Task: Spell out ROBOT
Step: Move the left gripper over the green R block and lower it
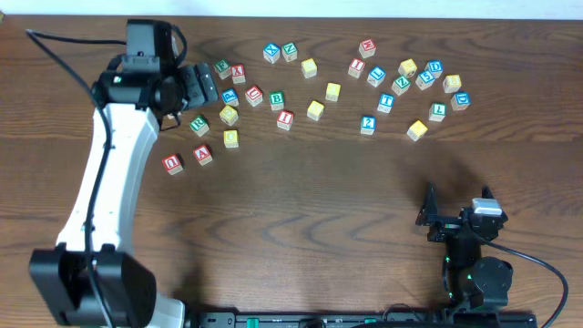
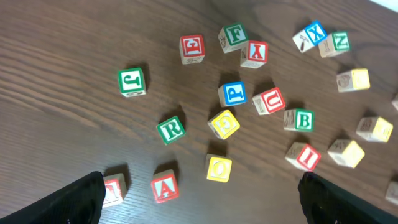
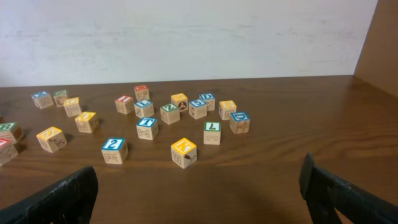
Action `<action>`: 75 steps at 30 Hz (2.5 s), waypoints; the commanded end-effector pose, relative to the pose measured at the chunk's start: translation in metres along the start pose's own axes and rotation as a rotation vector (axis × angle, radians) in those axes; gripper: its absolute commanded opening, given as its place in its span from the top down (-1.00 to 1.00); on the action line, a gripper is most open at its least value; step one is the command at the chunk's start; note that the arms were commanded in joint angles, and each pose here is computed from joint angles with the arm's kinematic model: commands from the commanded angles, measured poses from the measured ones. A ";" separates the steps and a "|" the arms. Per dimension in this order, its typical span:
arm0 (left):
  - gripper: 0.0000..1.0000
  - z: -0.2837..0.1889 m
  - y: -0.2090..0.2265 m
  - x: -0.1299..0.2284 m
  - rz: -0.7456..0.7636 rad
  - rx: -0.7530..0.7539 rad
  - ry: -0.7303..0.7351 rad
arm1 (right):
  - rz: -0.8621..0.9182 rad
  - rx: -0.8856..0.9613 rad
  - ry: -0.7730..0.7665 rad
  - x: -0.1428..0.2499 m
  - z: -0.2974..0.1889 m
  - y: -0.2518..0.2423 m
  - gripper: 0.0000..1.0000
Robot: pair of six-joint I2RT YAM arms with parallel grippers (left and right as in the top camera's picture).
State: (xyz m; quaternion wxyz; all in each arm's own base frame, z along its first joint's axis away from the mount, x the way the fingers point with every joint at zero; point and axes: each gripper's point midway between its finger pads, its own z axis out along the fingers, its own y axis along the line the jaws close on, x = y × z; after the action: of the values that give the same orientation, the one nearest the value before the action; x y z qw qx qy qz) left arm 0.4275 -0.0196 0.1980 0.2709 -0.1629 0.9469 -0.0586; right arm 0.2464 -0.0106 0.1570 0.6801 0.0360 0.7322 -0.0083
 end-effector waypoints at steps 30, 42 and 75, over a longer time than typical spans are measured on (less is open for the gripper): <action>-0.96 0.069 0.033 0.006 -0.178 -0.141 0.121 | 0.006 -0.002 -0.002 0.000 0.000 0.001 -0.98; -0.95 0.089 0.037 0.017 -0.241 -0.168 0.161 | 0.006 -0.002 -0.002 0.000 0.000 0.001 -0.98; -0.97 0.143 0.031 0.059 -0.193 -0.253 0.275 | 0.006 -0.002 -0.002 0.000 0.000 0.001 -0.99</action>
State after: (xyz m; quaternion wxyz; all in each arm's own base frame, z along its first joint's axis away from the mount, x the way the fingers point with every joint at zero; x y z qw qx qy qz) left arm 0.4409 -0.0177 0.0345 0.0963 -0.2711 0.9577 0.0101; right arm 0.2464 -0.0106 0.1570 0.6801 0.0360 0.7322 -0.0083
